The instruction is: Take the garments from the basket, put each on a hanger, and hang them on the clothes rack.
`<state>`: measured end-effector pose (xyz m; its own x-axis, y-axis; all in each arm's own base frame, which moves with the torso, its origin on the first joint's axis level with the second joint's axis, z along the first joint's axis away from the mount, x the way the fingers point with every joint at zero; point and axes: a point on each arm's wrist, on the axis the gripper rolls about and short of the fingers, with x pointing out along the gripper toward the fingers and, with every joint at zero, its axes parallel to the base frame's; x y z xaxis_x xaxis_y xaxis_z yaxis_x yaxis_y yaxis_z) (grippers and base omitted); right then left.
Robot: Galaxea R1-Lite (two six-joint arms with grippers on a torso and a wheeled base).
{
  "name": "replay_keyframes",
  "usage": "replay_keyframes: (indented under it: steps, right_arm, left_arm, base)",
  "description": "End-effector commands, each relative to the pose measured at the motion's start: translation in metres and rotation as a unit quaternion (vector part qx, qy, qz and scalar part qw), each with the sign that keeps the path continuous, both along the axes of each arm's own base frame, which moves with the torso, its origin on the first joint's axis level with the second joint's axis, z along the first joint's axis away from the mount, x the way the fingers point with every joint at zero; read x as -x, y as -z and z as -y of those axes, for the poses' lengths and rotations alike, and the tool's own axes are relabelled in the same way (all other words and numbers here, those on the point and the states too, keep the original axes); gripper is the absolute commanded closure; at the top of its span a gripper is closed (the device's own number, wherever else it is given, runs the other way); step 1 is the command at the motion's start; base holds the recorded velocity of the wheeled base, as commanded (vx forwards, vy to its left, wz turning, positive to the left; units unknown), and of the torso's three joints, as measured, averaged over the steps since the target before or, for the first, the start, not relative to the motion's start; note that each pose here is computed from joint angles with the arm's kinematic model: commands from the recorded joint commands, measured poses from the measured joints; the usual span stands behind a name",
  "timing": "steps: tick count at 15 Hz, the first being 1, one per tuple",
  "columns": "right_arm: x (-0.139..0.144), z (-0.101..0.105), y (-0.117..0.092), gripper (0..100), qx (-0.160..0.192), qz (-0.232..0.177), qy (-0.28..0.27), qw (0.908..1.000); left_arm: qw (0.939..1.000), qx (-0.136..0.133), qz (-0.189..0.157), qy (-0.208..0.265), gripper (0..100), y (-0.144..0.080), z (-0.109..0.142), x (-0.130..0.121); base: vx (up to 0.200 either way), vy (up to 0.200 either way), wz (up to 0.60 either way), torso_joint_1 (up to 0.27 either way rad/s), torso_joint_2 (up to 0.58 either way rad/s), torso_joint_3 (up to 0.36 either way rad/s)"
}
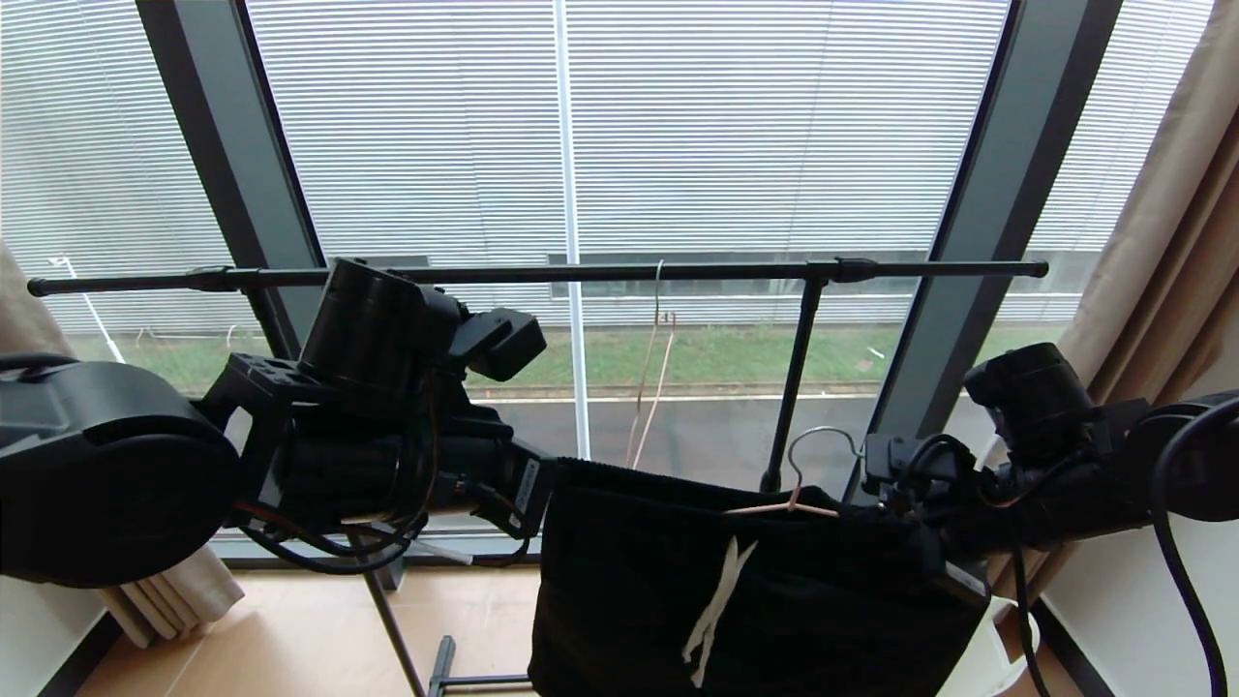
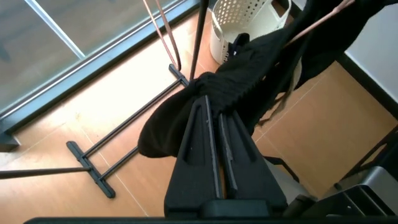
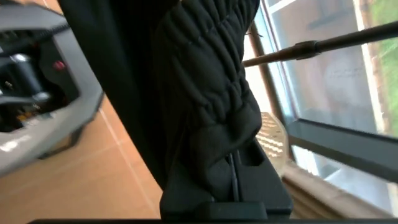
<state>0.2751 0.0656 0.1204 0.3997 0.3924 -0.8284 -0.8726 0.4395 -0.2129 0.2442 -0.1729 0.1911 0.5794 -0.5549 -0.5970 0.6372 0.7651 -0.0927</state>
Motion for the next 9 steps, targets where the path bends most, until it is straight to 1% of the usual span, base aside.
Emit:
replay_keyframes:
  steps: [1,2,3,4,5,6,8,9]
  right_arm:
    - [0.0,-0.01,-0.003,100,-0.024,-0.009,0.003,0.9997]
    - [0.001,-0.012,-0.004,100,-0.042,-0.015,0.004,0.999]
    - [0.001,-0.013,-0.006,100,-0.05,-0.016,0.0,0.9986]
    - [0.001,-0.013,-0.007,100,-0.062,-0.018,-0.006,0.9979]
    - [0.001,-0.013,-0.009,100,-0.066,-0.018,-0.004,0.9976]
    - [0.001,-0.014,-0.01,100,-0.072,-0.017,-0.001,0.9973]
    - [0.001,-0.015,-0.012,100,-0.097,-0.027,0.0,0.9949]
    - [0.0,-0.016,-0.012,100,-0.104,-0.029,-0.004,0.9941]
  left_arm:
    - [0.9999,-0.005,0.003,0.011,100,0.0,0.017,-0.005]
    - [0.9999,-0.01,0.004,0.012,100,0.002,0.024,-0.007]
    - [0.9998,-0.014,0.006,0.011,100,0.003,0.029,-0.009]
    - [0.9997,-0.024,0.009,0.006,100,0.007,0.037,-0.012]
    - [0.9995,-0.028,0.013,0.002,100,0.008,0.042,-0.015]
    - [0.9995,-0.03,0.013,0.003,100,0.009,0.045,-0.016]
    - [0.9993,-0.029,0.016,0.018,100,0.008,0.053,-0.009]
    - [0.9992,-0.028,0.017,0.021,100,0.007,0.055,-0.007]
  base:
    - [0.0,0.0,0.0,0.0,0.0,0.0]
    - [0.0,0.0,0.0,0.0,0.0,0.0]
    - [0.0,0.0,0.0,0.0,0.0,0.0]
    - [0.0,0.0,0.0,0.0,0.0,0.0]
    - [0.0,0.0,0.0,0.0,0.0,0.0]
    - [0.0,0.0,0.0,0.0,0.0,0.0]
    - [0.0,0.0,0.0,0.0,0.0,0.0]
    - [0.0,0.0,0.0,0.0,0.0,0.0]
